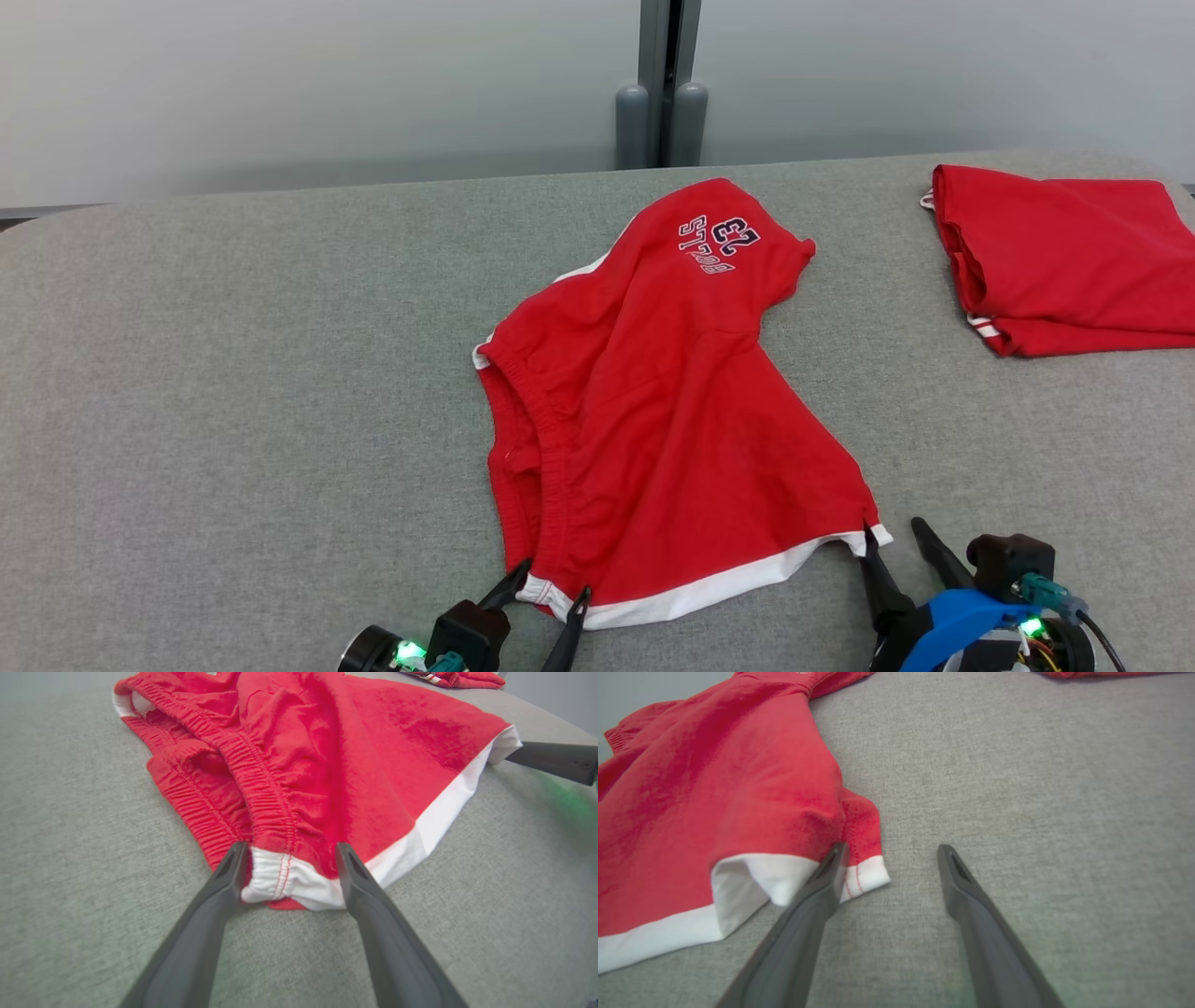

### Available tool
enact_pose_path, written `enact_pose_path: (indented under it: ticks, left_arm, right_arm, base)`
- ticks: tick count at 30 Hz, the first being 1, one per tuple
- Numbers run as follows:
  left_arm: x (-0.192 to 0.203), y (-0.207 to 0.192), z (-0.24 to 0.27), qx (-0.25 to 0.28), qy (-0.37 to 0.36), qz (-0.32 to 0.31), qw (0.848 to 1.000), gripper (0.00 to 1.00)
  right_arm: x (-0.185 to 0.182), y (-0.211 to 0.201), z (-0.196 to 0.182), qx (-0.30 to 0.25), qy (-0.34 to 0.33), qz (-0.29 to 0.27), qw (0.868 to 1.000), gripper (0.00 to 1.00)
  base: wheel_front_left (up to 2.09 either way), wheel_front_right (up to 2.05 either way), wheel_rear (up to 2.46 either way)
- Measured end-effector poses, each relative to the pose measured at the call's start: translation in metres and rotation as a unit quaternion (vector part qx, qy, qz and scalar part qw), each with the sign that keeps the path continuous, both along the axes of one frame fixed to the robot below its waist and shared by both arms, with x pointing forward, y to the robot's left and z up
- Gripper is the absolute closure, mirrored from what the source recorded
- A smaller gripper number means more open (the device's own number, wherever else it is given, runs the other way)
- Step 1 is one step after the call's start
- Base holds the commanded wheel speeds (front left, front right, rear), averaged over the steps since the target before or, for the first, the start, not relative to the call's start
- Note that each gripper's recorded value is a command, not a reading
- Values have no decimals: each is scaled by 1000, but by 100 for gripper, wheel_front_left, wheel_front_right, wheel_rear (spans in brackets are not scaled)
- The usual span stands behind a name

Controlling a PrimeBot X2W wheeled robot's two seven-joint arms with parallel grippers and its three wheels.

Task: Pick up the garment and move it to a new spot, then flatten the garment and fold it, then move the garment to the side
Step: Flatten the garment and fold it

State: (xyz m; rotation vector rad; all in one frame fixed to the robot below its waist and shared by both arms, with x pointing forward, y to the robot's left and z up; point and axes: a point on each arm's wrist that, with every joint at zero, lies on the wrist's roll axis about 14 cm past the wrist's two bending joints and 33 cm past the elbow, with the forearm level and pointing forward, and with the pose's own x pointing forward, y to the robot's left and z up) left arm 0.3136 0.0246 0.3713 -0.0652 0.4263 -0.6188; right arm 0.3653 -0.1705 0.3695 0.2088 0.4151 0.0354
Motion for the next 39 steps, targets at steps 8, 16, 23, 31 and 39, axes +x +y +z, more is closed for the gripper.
enact_pose_path:
  ticks: [8,16,23,31,39]
  left_arm:
    - [1,-3,-7,4,12,-8,1000,0]
    - [3,-10,-12,0,24,-12,1000,97]
    - [8,-9,-4,-13,13,-4,1000,100]
    - [33,-7,34,-47,-50,13,998,100]
    - [91,-4,97,-93,-137,29,986,100]
  right_arm:
    - [-1,21,-5,16,1,28,999,0]
    - [-7,43,-7,31,4,57,998,100]
    - [-2,39,4,40,-17,41,998,100]
    - [26,4,56,40,-113,-6,993,100]
    - [69,4,122,53,-192,5,980,100]
  base:
    - [0,0,0]
    - [0,0,0]
    - [0,0,0]
    - [0,0,0]
    - [0,0,0]
